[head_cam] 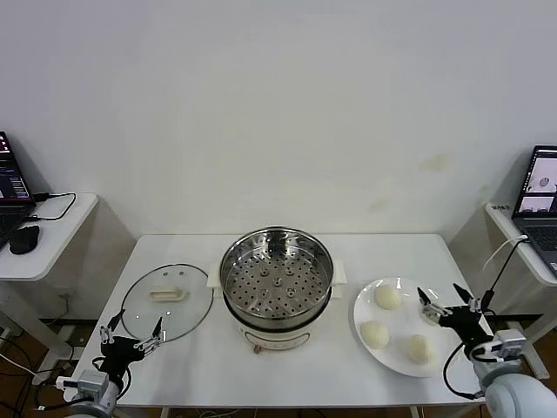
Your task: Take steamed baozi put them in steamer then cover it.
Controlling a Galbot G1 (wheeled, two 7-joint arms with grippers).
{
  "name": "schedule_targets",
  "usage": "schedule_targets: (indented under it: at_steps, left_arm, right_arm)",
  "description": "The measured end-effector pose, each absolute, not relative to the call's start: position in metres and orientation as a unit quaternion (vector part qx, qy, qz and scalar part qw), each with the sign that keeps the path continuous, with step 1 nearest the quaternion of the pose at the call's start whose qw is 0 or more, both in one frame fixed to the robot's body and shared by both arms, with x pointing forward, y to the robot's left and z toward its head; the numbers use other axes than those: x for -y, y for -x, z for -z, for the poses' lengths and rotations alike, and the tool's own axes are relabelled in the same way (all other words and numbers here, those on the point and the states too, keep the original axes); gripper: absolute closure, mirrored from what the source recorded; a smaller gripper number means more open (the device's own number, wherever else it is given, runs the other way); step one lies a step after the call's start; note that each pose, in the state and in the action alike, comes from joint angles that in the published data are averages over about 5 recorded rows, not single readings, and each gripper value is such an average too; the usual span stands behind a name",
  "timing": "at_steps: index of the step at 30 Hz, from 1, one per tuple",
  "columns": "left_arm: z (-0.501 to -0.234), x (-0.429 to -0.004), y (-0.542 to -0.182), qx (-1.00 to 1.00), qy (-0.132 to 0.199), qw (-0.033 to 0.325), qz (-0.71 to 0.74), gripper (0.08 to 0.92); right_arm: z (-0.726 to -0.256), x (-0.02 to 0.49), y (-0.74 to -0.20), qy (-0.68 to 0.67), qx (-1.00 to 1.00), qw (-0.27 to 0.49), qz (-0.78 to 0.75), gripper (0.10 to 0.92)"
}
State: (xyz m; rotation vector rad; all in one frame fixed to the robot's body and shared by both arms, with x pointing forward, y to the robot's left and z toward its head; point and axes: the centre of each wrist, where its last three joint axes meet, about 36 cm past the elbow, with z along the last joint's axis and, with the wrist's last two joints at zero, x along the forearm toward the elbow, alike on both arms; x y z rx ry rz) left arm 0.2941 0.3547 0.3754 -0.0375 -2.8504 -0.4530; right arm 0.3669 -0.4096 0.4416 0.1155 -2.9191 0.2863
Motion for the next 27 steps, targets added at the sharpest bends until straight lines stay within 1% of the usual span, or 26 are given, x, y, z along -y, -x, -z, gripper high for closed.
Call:
schedule_targets:
  at_steps: [5, 12, 19, 27]
  left_arm:
    - [-0.376, -0.353, -0.292, 0.979, 0.013, 0.127, 0.161, 0.177]
    - [-0.373, -0.346, -0.288, 0.977, 0.012, 0.133, 0.168, 0.177]
    - [-0.372, -0.338, -0.282, 0.976, 0.013, 0.137, 0.169, 0.177]
    - [-0.378, -0.338, -0.278, 0.976, 0.008, 0.132, 0.171, 0.177]
  right_arm:
    - [-0.46, 0.423, -0.391, -0.072, 0.976, 0.096, -0.18, 0.2]
    - [-0.497, 0.452, -0.432, -0.166, 0.92, 0.108, -0.339, 0.2]
    - [-0.537, 0.461, -0.481, -0.254, 0.835, 0.158, -0.461, 0.2]
    - [-0.565, 0.44, -0.534, -0.35, 0.746, 0.231, -0.517, 0.2]
